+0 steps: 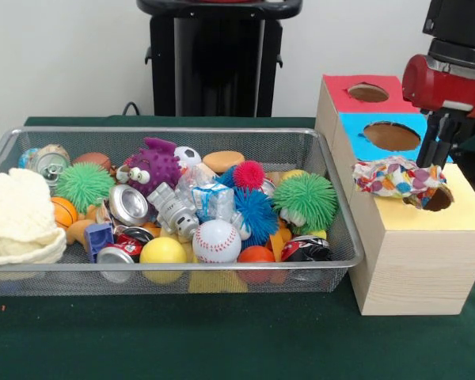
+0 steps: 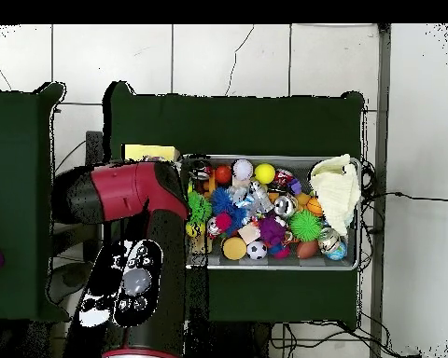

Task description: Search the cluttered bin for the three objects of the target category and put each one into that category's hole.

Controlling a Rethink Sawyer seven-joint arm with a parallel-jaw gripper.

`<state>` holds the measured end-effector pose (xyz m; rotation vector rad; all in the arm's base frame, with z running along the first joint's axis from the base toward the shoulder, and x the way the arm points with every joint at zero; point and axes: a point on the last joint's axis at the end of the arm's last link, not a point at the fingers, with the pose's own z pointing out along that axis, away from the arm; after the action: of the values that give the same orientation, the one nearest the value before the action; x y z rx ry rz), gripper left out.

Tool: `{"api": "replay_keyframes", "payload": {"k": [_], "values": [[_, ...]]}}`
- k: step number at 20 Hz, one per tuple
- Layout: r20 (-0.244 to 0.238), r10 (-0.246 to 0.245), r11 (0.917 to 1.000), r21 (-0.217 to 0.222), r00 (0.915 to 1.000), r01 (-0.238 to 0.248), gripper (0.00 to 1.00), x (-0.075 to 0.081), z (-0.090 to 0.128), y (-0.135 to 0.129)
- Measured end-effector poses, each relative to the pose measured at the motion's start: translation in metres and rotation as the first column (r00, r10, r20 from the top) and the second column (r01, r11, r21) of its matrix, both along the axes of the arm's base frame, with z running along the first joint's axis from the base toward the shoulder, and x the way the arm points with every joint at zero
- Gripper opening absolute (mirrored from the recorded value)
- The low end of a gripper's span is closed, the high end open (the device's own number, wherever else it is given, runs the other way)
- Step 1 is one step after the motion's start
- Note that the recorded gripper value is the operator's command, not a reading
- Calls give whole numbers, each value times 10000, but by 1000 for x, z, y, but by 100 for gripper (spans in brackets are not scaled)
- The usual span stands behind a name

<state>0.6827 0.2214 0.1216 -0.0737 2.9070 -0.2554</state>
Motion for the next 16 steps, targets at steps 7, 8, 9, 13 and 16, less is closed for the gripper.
{"api": "replay_keyframes", "payload": {"k": [7,8,9,13,16], "values": [[337,76,10000,30,9994,-77,0,4,-11,-3],[364,86,10000,33,9993,-87,0,4,-14,-3],[411,99,9999,44,9991,-100,0,5,-20,-4],[496,89,9999,91,9987,-93,0,6,-35,-9],[477,14,9998,203,9989,-23,0,7,-41,-11]]}}
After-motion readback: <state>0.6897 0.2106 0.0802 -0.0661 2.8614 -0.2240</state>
